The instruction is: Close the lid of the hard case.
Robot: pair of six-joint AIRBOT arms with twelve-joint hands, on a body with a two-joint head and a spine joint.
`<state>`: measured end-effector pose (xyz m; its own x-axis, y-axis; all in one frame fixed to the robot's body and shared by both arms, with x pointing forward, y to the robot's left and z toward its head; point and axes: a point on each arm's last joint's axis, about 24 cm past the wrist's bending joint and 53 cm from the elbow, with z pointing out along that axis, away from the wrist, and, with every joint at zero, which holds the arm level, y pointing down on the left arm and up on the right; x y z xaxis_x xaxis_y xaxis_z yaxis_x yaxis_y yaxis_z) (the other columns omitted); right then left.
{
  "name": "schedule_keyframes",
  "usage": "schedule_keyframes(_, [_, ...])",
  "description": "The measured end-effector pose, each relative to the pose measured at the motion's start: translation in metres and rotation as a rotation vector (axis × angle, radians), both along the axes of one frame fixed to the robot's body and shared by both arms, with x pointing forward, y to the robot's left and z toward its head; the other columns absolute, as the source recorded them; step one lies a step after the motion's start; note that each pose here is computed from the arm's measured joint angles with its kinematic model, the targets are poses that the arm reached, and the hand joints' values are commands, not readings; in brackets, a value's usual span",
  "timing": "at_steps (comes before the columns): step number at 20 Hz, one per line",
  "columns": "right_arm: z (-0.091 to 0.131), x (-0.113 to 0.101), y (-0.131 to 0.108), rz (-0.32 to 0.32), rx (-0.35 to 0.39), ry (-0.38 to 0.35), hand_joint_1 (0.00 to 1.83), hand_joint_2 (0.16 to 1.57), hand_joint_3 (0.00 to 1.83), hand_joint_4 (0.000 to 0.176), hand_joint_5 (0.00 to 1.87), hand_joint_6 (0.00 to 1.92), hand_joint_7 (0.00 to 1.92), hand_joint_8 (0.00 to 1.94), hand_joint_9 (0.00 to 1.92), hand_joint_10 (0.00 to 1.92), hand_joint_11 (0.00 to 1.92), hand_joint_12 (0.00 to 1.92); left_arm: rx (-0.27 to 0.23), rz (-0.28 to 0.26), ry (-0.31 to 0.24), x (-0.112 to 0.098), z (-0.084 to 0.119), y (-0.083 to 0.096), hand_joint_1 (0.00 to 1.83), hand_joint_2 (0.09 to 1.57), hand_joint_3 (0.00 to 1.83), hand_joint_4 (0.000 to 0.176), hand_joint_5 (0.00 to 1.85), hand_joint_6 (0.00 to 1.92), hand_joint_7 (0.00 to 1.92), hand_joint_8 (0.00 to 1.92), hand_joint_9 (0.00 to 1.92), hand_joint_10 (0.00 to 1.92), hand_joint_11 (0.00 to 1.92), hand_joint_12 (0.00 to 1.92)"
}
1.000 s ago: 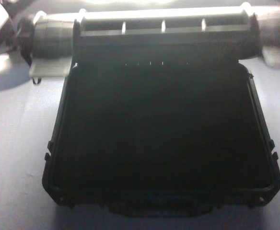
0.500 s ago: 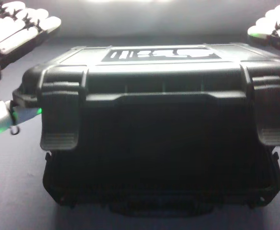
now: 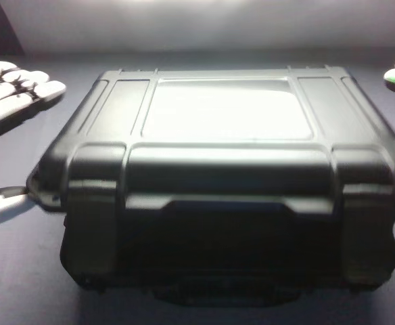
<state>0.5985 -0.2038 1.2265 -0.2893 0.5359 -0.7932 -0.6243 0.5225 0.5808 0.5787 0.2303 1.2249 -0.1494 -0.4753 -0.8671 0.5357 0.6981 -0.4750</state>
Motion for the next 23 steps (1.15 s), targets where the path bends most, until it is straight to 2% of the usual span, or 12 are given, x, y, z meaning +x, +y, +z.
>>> schedule_keyframes(2, [-0.003,0.001,-0.009,-0.027,-0.005,0.014,0.54,1.21,0.00,0.000,0.19,0.00,0.16,0.00,0.13,0.00,0.00,0.54,-0.029,0.052,0.003,0.000,0.001,0.016,0.44,1.34,0.00,0.000,0.10,0.00,0.12,0.00,0.15,0.00,0.00,0.51])
schedule_keyframes(5, [-0.012,0.000,-0.015,-0.047,-0.011,0.045,0.57,1.21,0.00,0.000,0.21,0.00,0.17,0.00,0.14,0.00,0.00,0.47,-0.019,0.078,-0.003,-0.009,0.003,0.028,0.37,1.33,0.00,0.000,0.10,0.00,0.10,0.00,0.12,0.00,0.00,0.39])
schedule_keyframes(7, [-0.013,0.000,-0.016,-0.051,-0.008,0.050,0.62,1.21,0.00,0.000,0.20,0.00,0.16,0.00,0.13,0.00,0.00,0.47,-0.006,0.101,0.024,-0.015,-0.006,0.037,0.33,1.33,0.00,0.000,0.10,0.00,0.11,0.01,0.12,0.00,0.00,0.39])
schedule_keyframes(8, [-0.013,0.000,-0.017,-0.055,-0.004,0.050,0.61,1.21,0.00,0.000,0.19,0.00,0.17,0.00,0.11,0.00,0.00,0.38,-0.017,0.124,0.036,-0.016,-0.008,0.043,0.37,1.34,0.00,0.000,0.11,0.00,0.12,0.01,0.12,0.00,0.00,0.38])
schedule_keyframes(10, [-0.010,0.001,-0.018,-0.060,0.006,0.044,0.58,1.24,0.01,0.000,0.17,0.00,0.17,0.00,0.09,0.00,0.00,0.23,-0.036,0.164,0.023,-0.016,-0.004,0.056,0.36,1.33,0.00,0.000,0.10,0.00,0.09,0.00,0.08,0.00,0.00,0.13])
schedule_keyframes(12, [-0.007,0.001,-0.018,-0.060,0.024,0.029,0.53,1.26,0.00,0.000,0.18,0.00,0.18,0.00,0.11,0.00,0.00,0.24,-0.059,0.199,0.011,-0.016,-0.002,0.066,0.30,1.30,0.00,0.000,0.10,0.00,0.09,0.00,0.07,0.00,0.00,0.11])
schedule_keyframes(13, [-0.005,0.003,-0.019,-0.064,0.040,0.014,0.57,1.26,0.00,0.008,0.18,0.00,0.16,0.00,0.09,0.00,0.00,0.17,-0.090,0.201,-0.005,-0.012,-0.001,0.068,0.30,1.30,0.00,0.000,0.08,0.00,0.09,0.00,0.07,0.00,0.00,0.14])
schedule_keyframes(15, [-0.004,0.007,-0.021,-0.079,0.096,-0.004,0.64,1.26,0.00,0.000,0.17,0.00,0.15,0.00,0.11,0.00,0.00,0.38,-0.189,0.183,-0.023,-0.003,-0.002,0.063,0.30,1.32,0.01,0.000,0.04,0.00,0.02,0.00,0.01,0.00,0.00,0.01])
schedule_keyframes(17, [-0.006,0.007,-0.017,-0.073,0.127,-0.012,0.74,1.23,0.00,0.000,0.20,0.00,0.18,0.01,0.15,0.01,0.00,0.50,-0.250,0.165,-0.049,0.003,0.003,0.055,0.32,1.35,0.02,0.000,0.03,0.00,0.00,0.00,0.00,0.00,0.00,0.00])
schedule_keyframes(20, [0.003,0.005,-0.018,-0.079,0.197,-0.047,0.62,1.26,0.01,0.000,0.22,0.01,0.16,0.00,0.13,0.00,0.00,0.50,-0.317,0.132,-0.105,0.008,0.016,0.045,0.30,1.33,0.00,0.000,0.00,0.00,0.00,0.00,0.00,0.00,0.00,0.00])
schedule_keyframes(22, [0.015,0.005,-0.026,-0.095,0.238,-0.087,0.64,1.31,0.01,0.000,0.25,0.01,0.17,0.00,0.15,0.00,0.00,0.55,-0.346,0.116,-0.123,0.011,0.020,0.039,0.12,1.31,0.00,0.000,0.00,0.00,0.00,0.00,0.00,0.00,0.00,0.00])
schedule_keyframes(23, [0.026,0.005,-0.033,-0.112,0.288,-0.133,0.59,1.32,0.01,0.000,0.25,0.01,0.17,0.00,0.14,0.00,0.00,0.56,-0.395,0.101,-0.162,0.016,0.029,0.033,0.13,1.31,0.00,0.000,0.00,0.00,0.00,0.00,0.00,0.00,0.00,0.00])
